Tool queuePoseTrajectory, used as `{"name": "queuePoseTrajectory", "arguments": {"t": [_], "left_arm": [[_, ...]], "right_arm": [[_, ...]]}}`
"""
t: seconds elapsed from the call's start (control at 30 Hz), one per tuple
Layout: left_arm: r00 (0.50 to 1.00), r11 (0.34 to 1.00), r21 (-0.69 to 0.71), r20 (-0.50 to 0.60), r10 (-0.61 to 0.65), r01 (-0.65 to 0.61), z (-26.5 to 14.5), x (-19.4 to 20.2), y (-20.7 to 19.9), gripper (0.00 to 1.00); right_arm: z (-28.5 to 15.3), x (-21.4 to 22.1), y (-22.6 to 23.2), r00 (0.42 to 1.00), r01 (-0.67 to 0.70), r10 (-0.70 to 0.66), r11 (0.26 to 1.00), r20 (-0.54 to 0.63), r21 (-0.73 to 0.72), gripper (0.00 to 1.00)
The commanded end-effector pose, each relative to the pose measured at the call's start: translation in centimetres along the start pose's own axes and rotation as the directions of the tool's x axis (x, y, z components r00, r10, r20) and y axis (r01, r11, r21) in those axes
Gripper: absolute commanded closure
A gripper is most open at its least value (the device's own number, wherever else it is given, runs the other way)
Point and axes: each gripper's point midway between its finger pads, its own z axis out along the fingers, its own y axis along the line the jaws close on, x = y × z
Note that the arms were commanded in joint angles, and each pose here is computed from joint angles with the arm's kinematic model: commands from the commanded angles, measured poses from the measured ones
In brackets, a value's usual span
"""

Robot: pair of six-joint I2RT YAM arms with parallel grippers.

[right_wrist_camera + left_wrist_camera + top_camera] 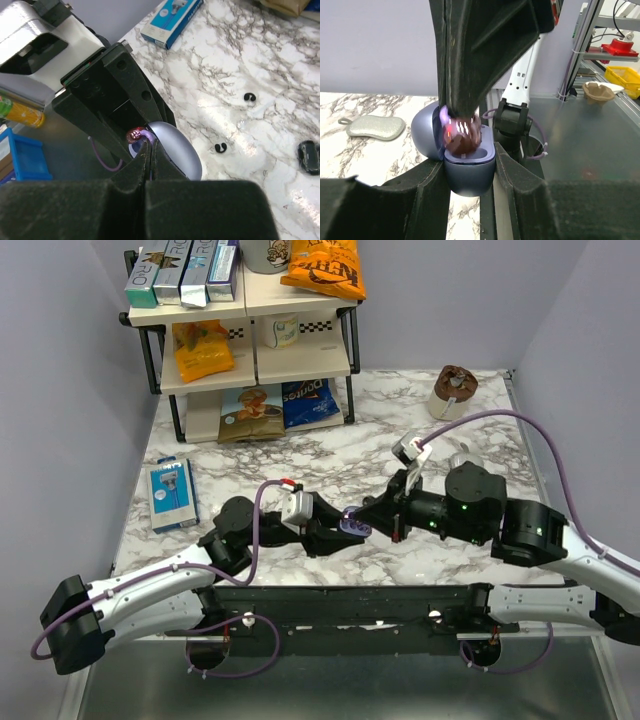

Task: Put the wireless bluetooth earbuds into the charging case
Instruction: Pick up the earbud from the charging case, then place the earbud in the charging case.

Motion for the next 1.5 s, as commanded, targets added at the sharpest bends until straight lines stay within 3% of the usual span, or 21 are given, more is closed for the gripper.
{"name": "queuePoseTrajectory", "arguments": {"t": [0.0, 0.23, 0.73, 1.27, 1.47], "left_arm": [[0.997, 0.994, 0.087, 0.047, 0.067, -0.071, 0.1, -1.9, -2.1, 1.0], [0.996, 0.995, 0.07, 0.057, 0.067, -0.071, 0.3, -2.3, -1.8, 1.0], [0.997, 0.998, -0.062, 0.066, 0.03, -0.026, 0.8, -2.7, 1.3, 1.0], [0.995, 0.984, -0.176, 0.092, 0.041, -0.025, 1.7, -3.2, 4.8, 1.0], [0.995, 0.983, -0.184, 0.094, 0.04, -0.022, 1.9, -3.2, 5.5, 1.0]], "right_arm": [[-1.4, -2.6, -0.4, 0.99, 0.081, -0.08, 0.997, 0.118, -0.001, 0.99], [-2.0, -2.2, -0.1, 0.976, 0.194, -0.189, 0.98, 0.108, -0.039, 0.99], [-3.9, -3.9, -1.2, 0.903, 0.292, -0.283, 0.956, 0.323, 0.023, 0.99], [-2.1, -4.2, -4.0, 0.892, 0.316, -0.367, 0.924, 0.264, 0.214, 0.99], [-1.3, -3.9, -3.9, 0.885, 0.356, -0.4, 0.911, 0.237, 0.207, 0.99]]}}
